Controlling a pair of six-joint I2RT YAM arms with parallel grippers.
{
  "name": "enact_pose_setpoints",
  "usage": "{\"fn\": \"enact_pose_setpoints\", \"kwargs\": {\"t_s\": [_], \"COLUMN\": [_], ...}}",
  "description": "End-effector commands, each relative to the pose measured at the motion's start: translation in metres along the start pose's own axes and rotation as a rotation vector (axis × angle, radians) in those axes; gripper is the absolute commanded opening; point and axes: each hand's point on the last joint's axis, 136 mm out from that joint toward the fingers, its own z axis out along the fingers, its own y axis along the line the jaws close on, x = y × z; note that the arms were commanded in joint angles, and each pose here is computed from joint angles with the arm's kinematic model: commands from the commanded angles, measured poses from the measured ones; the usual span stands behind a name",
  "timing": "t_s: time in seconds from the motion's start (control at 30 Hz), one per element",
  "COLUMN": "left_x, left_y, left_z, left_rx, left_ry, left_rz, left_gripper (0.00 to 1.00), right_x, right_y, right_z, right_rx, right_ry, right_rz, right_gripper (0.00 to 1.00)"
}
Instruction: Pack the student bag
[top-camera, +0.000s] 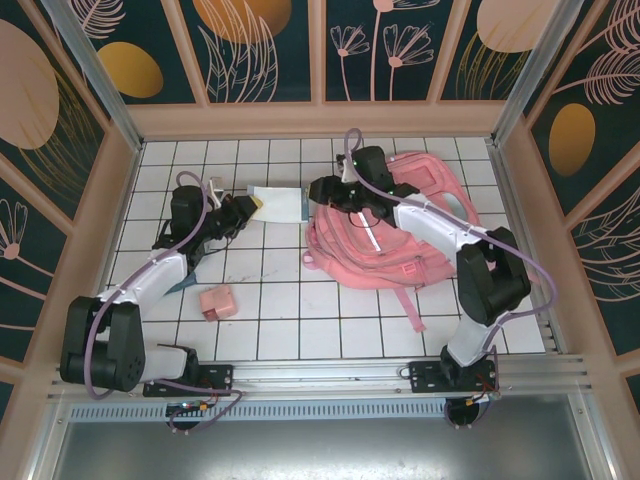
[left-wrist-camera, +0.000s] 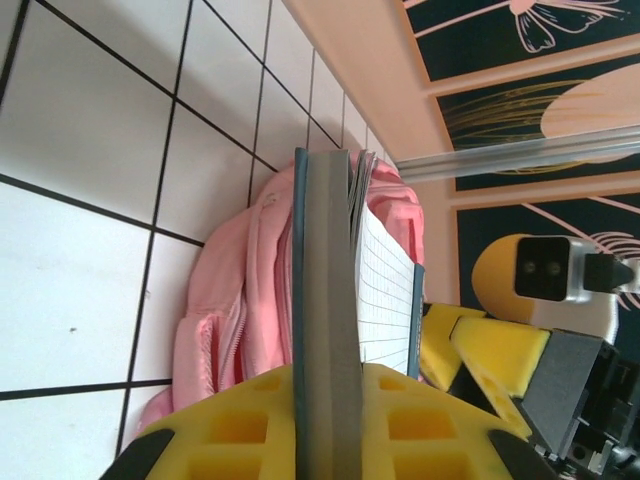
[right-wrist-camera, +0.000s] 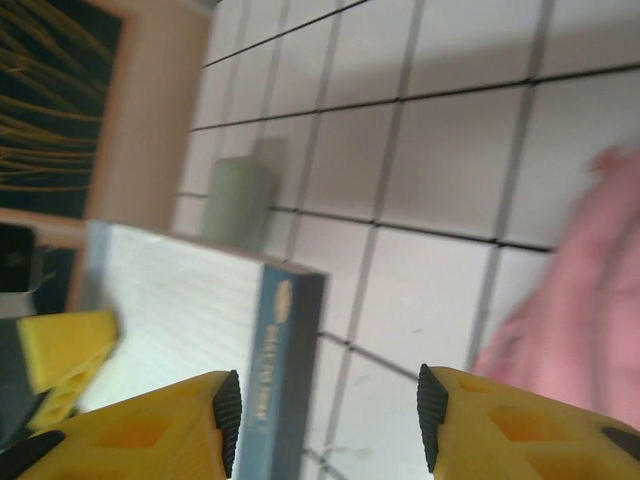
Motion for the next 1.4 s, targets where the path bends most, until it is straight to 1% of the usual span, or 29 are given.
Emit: {"fn": "enact_pose_setpoints", "kwargs": {"t_s": [0.0,0.07,0.13,0.23,0.4,0.57,0.67,0.73,0.77,0.8,0.83,0.87,1.0,1.1,1.27,1.37], "left_x": [-0.01,-0.01,-0.011,-0.011,-0.01,-0.007,-0.007,-0.006,-0.005,-0.005,-0.004,-0.003,-0.001,0.0,0.007,0.015], "left_y": [-0.016,-0.015,-0.014,-0.013,-0.011,-0.009,-0.01,-0.01,-0.009,-0.008,-0.007,-0.005,0.001,0.005,0.013,0.012], "left_z": [-0.007,-0.007,-0.008,-0.007,-0.006,-0.006,-0.006,-0.007,-0.006,-0.006,-0.006,-0.005,-0.004,-0.002,0.007,0.018], "left_rx": [0.008,0.001,-0.007,-0.014,-0.015,-0.019,-0.014,-0.013,-0.013,-0.014,-0.012,-0.017,-0.011,-0.001,-0.002,0.01], "left_ry": [-0.032,-0.032,-0.035,-0.034,-0.026,-0.017,-0.012,-0.011,-0.009,-0.009,-0.006,-0.005,-0.009,-0.014,-0.021,-0.011], "left_rz": [0.073,0.08,0.085,0.089,0.088,0.084,0.087,0.088,0.086,0.08,0.073,0.065,0.039,0.021,-0.024,-0.038], "left_gripper": [0.0,0.0,0.0,0.0,0.0,0.0,0.0,0.0,0.0,0.0,0.0,0.0,0.0,0.0,0.0,0.0], "right_x": [-0.007,-0.003,0.005,0.02,0.038,0.055,0.056,0.057,0.057,0.056,0.054,0.05,0.029,0.006,-0.035,-0.054], "right_y": [-0.044,-0.064,-0.075,-0.079,-0.097,-0.1,-0.114,-0.118,-0.119,-0.119,-0.117,-0.114,-0.087,-0.061,-0.02,-0.001], "right_z": [-0.024,-0.028,-0.028,-0.023,-0.018,-0.004,-0.005,-0.004,-0.004,-0.004,-0.005,-0.006,-0.015,-0.027,-0.053,-0.068], "right_rx": [0.304,0.415,0.488,0.536,0.651,0.662,0.748,0.761,0.766,0.769,0.767,0.765,0.711,0.657,0.537,0.452], "right_ry": [-0.037,-0.012,0.022,0.063,0.107,0.143,0.141,0.142,0.14,0.137,0.13,0.119,0.045,-0.027,-0.141,-0.178], "right_rz": [-0.089,-0.12,-0.165,-0.221,-0.272,-0.317,-0.324,-0.334,-0.334,-0.336,-0.338,-0.339,-0.342,-0.331,-0.279,-0.238], "right_gripper": [0.5,0.49,0.48,0.5,0.51,0.49,0.45,0.36,0.27,0.18,0.06,0.0,0.0,0.0,0.0,0.0]}}
